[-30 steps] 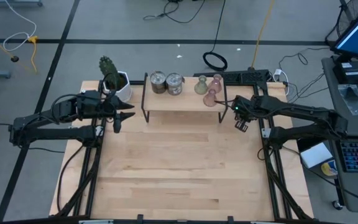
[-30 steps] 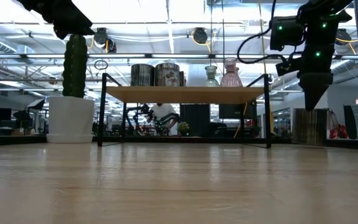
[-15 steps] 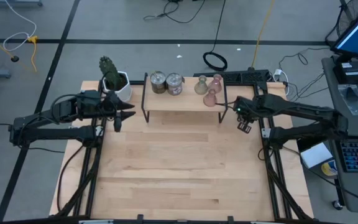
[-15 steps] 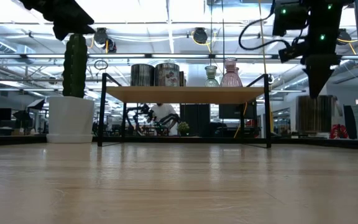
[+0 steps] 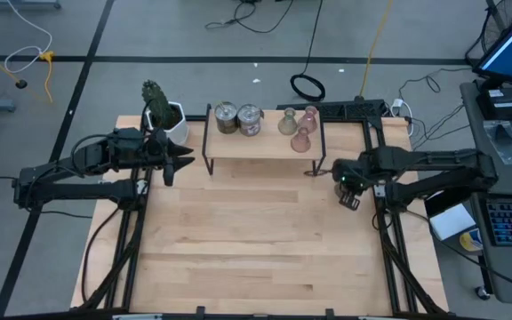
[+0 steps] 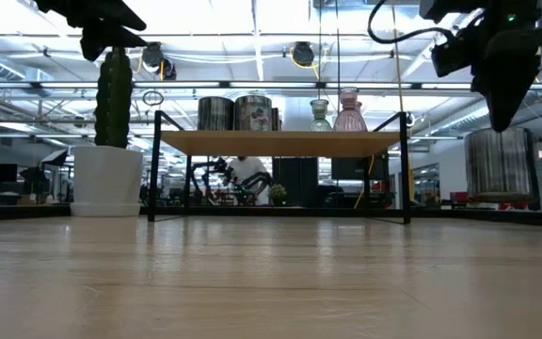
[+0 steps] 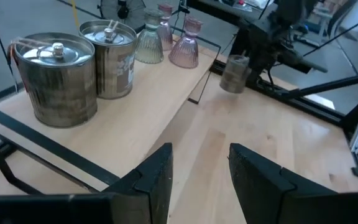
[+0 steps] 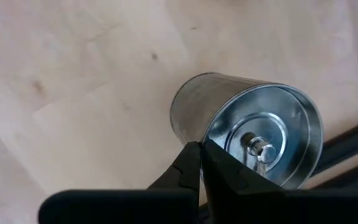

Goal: Pick & Place candle stick holders
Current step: Put the brown scented candle on the shelf

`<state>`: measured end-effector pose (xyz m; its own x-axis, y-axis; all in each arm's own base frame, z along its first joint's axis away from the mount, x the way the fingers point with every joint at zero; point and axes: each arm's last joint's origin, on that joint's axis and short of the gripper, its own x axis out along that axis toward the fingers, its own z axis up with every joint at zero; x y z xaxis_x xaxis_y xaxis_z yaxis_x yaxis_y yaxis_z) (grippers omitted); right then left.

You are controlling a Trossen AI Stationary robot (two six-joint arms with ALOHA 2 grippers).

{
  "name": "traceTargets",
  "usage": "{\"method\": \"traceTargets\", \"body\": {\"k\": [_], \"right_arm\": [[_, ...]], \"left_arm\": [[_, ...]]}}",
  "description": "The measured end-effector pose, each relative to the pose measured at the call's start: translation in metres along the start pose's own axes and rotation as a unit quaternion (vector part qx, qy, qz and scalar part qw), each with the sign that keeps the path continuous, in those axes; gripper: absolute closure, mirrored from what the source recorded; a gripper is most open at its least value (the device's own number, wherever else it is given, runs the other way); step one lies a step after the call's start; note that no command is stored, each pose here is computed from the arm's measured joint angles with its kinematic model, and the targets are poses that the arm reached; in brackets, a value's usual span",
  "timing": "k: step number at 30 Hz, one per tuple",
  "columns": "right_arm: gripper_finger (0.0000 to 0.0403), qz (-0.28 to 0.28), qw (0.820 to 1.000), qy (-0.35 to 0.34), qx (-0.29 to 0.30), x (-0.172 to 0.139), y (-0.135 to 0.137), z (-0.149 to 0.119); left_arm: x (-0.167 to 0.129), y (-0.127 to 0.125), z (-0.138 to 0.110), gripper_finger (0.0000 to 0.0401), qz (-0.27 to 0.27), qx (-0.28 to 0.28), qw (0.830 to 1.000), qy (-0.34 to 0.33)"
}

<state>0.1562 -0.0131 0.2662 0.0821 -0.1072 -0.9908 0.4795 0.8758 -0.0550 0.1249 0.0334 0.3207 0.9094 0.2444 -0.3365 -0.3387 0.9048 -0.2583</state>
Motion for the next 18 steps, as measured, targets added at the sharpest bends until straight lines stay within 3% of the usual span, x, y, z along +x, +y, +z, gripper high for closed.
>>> {"method": "traceTargets", "body": {"k": [10,18], "right_arm": [[0.0403,0.011,0.998,0.024,-0.051,0.014,0.045,-0.001],[0.0403,-0.008,0.992,0.002,-0.128,0.005,0.085,0.019]], "left_arm": [[0.0,0.0,0.0,0.0242,-0.001,-0.054,0.999,0.001],[0.0,-0.005,-0.002,0.0242,-0.019,-0.082,0.996,0.008]]}}
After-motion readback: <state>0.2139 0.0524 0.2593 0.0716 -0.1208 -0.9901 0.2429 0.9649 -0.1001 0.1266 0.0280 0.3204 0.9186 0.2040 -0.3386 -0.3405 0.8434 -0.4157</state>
